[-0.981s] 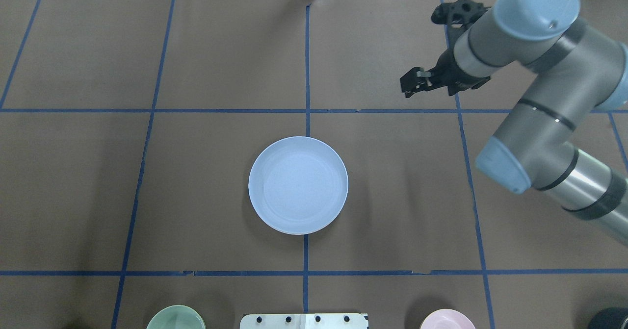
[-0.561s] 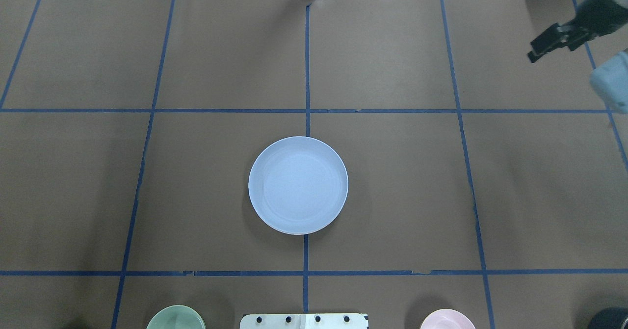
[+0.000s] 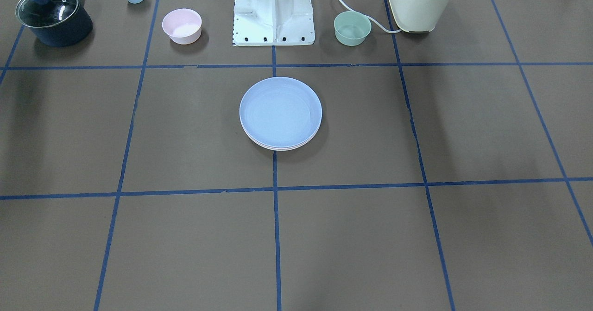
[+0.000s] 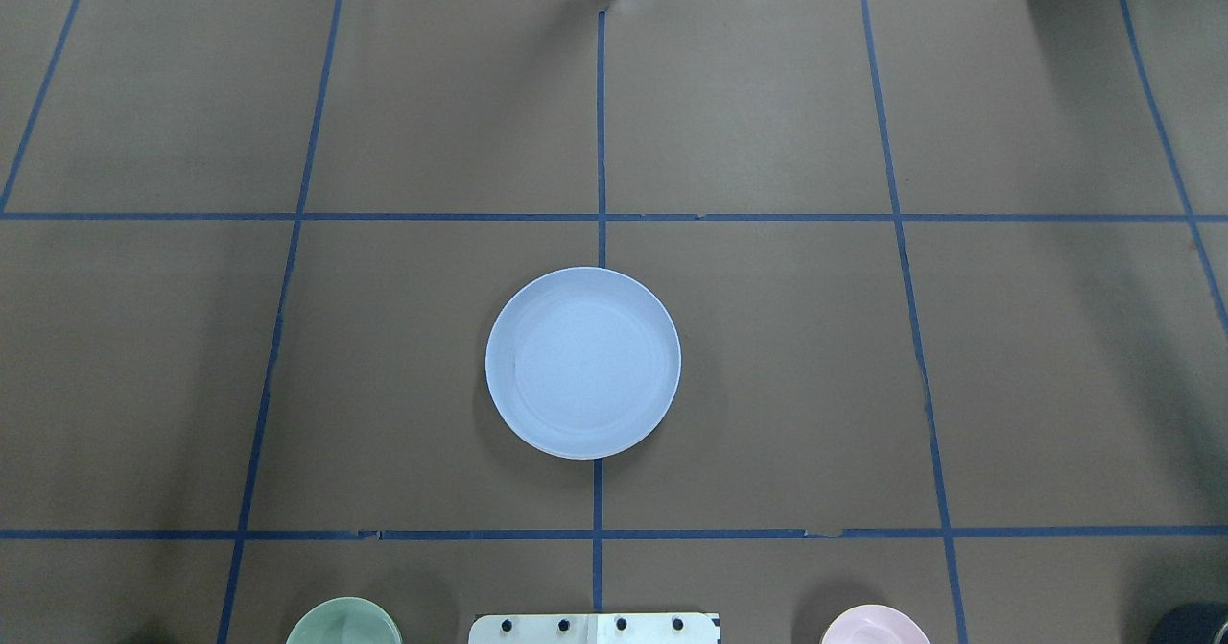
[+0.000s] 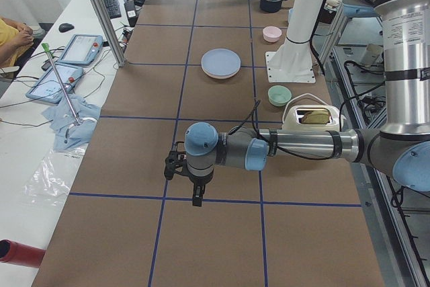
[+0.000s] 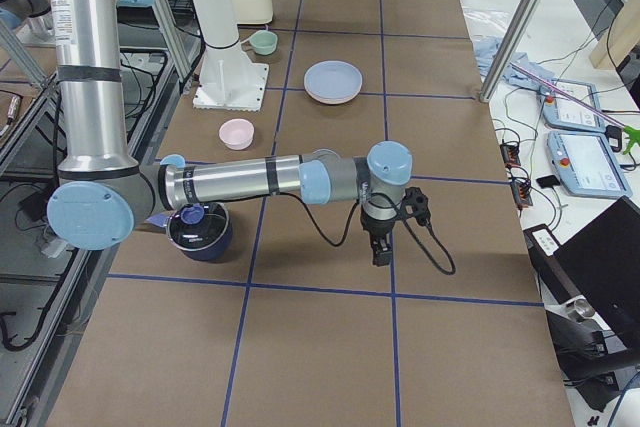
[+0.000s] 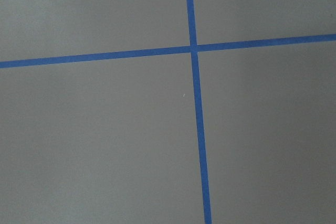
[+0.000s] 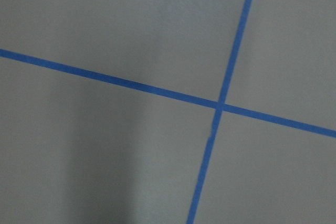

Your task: Stack three plates with pink and blue

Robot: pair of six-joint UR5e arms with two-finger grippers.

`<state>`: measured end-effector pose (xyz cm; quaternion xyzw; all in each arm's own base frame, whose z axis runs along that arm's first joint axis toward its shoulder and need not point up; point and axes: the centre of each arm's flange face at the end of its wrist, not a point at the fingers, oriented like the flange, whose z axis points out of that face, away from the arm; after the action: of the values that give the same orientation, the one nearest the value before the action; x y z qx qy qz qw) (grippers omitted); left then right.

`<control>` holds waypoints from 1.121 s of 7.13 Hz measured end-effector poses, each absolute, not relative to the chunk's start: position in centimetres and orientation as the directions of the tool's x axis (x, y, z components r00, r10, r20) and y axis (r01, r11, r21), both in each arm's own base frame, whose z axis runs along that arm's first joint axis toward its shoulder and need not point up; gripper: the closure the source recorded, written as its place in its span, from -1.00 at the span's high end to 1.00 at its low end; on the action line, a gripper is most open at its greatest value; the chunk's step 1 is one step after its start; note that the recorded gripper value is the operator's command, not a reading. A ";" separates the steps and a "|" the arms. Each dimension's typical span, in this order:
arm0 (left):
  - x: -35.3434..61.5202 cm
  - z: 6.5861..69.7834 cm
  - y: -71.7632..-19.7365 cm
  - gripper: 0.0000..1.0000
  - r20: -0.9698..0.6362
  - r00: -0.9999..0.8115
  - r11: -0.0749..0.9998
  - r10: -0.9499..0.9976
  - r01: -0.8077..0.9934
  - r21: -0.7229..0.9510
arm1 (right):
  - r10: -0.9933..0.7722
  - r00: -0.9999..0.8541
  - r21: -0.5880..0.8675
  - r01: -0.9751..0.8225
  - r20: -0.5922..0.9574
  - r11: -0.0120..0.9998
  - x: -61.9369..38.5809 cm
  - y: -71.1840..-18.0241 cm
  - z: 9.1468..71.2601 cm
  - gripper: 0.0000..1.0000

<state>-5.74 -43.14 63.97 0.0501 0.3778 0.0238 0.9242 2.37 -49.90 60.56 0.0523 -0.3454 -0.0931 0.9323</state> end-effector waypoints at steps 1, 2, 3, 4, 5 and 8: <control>-5.7 64.0 -43.1 1.00 -0.697 0.713 0.994 0.082 -0.006 0.111 | -0.188 0.751 0.151 0.118 0.633 0.981 3.6 -48.9 61.1 1.00; -5.7 64.0 -43.1 1.00 -0.698 0.712 0.994 0.080 -0.006 0.107 | -0.169 0.754 0.131 0.110 0.635 0.985 4.0 -48.5 60.8 1.00; -5.7 64.0 -43.0 1.00 -0.698 0.712 0.995 0.077 -0.006 0.103 | -0.153 0.756 0.111 0.106 0.637 0.988 4.2 -48.2 60.3 1.00; -5.7 64.1 -43.0 1.00 -0.697 0.713 0.995 0.076 -0.006 0.103 | -0.141 0.757 0.094 0.105 0.638 0.990 4.3 -47.7 60.6 1.00; -5.7 64.1 -43.0 1.00 -0.696 0.714 0.995 0.077 -0.007 0.104 | -0.130 0.760 0.079 0.103 0.637 0.992 4.3 -47.2 61.1 1.00; -5.7 63.9 -43.1 1.00 -0.696 0.714 0.994 0.082 -0.007 0.110 | -0.115 0.762 0.059 0.100 0.638 0.993 4.4 -46.4 61.9 1.00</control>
<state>-5.72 -43.06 63.87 0.0498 0.3776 0.0239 0.9243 4.38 -46.44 61.91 0.0109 -0.3404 -0.0571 0.9385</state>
